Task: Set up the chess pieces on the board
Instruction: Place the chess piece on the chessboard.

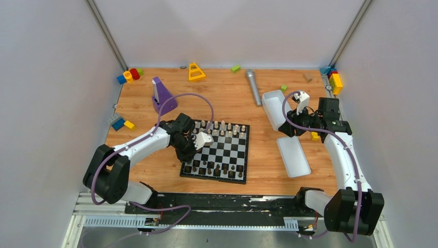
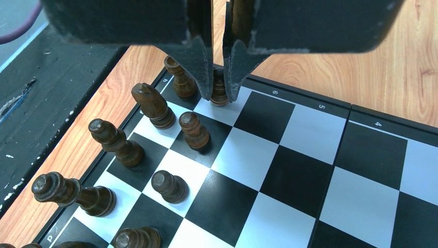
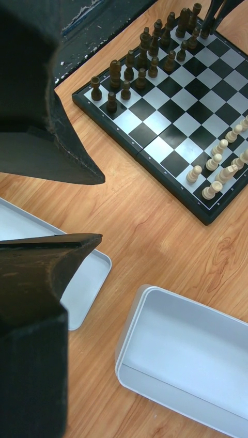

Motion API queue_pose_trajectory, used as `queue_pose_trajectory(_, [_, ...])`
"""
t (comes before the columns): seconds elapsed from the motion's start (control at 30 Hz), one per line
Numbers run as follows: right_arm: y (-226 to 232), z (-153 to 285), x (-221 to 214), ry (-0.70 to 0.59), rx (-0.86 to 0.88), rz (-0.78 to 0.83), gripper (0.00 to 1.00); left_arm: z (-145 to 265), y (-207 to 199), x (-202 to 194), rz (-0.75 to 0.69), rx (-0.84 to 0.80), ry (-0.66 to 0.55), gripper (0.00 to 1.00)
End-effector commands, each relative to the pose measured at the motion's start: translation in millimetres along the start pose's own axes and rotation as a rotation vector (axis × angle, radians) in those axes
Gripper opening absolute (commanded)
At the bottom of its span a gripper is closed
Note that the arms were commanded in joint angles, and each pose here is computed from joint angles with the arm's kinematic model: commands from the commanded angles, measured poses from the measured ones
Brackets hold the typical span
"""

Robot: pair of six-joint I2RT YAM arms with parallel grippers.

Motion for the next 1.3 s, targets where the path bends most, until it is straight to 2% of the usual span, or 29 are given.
queue_pose_trajectory(0.0, [1,1,3,-0.015,0.023,0.018,0.41,-1,1,6,-0.013,0.003,-0.026,0.06])
queue_pose_trajectory(0.2, [1,0,2,-0.014,0.026,0.017,0.41,-3,0,4,-0.012,-0.003,-0.017,0.1])
queue_pose_trajectory(0.47, [2,0,1,-0.012,0.029,0.014,0.41,1,-2,1,-0.021,-0.004,-0.023,0.23])
queue_pose_trajectory(0.97, [1,-1,0,-0.005,0.032,0.008,0.41,9,-5,3,-0.03,0.001,-0.041,0.28])
queue_pose_trajectory(1.27, [1,-1,0,-0.003,0.033,0.005,0.41,24,0,14,-0.038,0.089,-0.115,0.45])
Point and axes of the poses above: each gripper's point midway between its finger pads, its own z axis back along the fingers, its own y axis along the line the jaws close on, x = y × z, the point moved 5 cm from there along z, back along the fingers, and after that the axes turned 9 degrees about z, right-handed, at the moved point
